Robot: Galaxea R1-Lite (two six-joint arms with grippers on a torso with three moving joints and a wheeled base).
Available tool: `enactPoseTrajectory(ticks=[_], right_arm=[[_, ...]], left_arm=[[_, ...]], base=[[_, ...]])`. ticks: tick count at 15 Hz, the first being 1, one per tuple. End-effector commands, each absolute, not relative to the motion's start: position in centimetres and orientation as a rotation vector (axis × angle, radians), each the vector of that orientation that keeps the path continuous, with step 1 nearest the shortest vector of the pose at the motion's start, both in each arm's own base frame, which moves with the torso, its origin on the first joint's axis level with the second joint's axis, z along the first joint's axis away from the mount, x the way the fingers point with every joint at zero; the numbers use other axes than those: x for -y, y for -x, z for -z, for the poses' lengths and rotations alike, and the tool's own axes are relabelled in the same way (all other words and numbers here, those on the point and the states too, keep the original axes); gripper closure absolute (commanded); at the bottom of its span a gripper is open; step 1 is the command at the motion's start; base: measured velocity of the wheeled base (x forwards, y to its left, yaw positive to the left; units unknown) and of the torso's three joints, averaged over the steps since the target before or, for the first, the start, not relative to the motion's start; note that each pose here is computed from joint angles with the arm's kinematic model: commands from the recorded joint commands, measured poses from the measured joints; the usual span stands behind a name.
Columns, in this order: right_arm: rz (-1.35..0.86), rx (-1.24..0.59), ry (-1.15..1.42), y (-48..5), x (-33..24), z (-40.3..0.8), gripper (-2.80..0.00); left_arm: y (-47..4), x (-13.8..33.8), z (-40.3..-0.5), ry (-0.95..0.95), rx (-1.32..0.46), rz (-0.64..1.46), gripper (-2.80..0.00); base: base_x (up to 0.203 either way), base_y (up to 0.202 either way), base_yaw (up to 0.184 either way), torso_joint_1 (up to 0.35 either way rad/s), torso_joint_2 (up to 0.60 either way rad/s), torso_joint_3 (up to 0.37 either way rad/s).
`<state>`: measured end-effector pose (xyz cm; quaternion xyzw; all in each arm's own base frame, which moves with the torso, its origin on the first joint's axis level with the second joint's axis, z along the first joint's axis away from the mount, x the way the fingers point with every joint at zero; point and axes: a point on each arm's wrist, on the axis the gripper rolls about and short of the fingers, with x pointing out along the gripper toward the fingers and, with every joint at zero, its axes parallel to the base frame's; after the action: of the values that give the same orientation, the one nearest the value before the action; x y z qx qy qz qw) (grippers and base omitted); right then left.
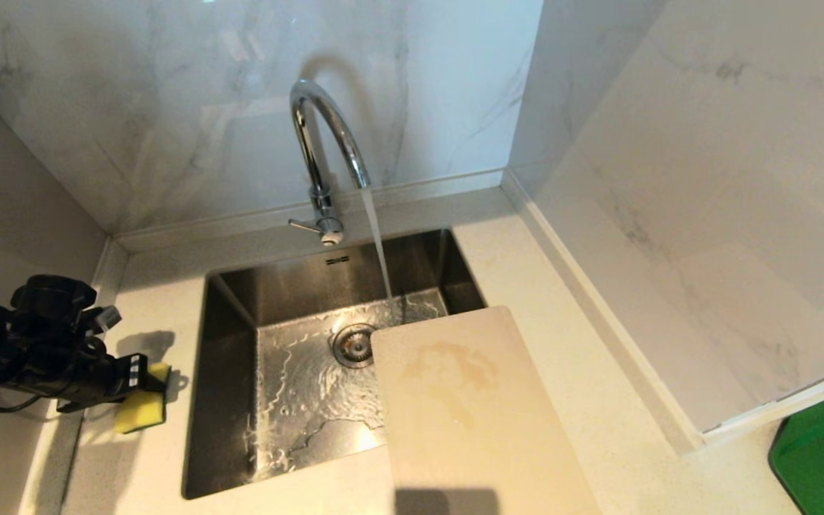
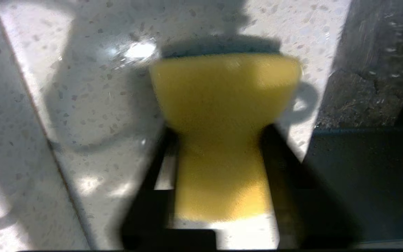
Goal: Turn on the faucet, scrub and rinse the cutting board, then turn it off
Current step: Pick up the cleaning cloth
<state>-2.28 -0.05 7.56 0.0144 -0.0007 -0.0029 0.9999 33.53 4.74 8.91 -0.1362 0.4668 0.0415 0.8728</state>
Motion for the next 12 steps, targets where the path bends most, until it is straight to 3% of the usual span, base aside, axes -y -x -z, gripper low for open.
enactPoseTrajectory(ticks=[1,7,12], right_arm=[[0.005,0.002,-0.029,2.3,0.1,-7.5,0.00],[0.005,0.002,-0.029,2.3,0.1,-7.5,0.00],[0.006,0.002,-0.029,2.3,0.0,-7.5,0.00]], left_arm=[[-33.5,-4.7,-9.4,0.285,-0.963,-0.083,0.00],[-31.9,-4.1,-14.0,0.286,-0.898,-0.005,0.00],[-28.3,-3.6,-19.2,0.151,-0.840,0.085,0.00]], base=[[0.000,0.000,0.000,0.000,0.00,0.000],[0.000,0.000,0.000,0.000,0.00,0.000],[0.000,0.000,0.000,0.000,0.00,0.000]])
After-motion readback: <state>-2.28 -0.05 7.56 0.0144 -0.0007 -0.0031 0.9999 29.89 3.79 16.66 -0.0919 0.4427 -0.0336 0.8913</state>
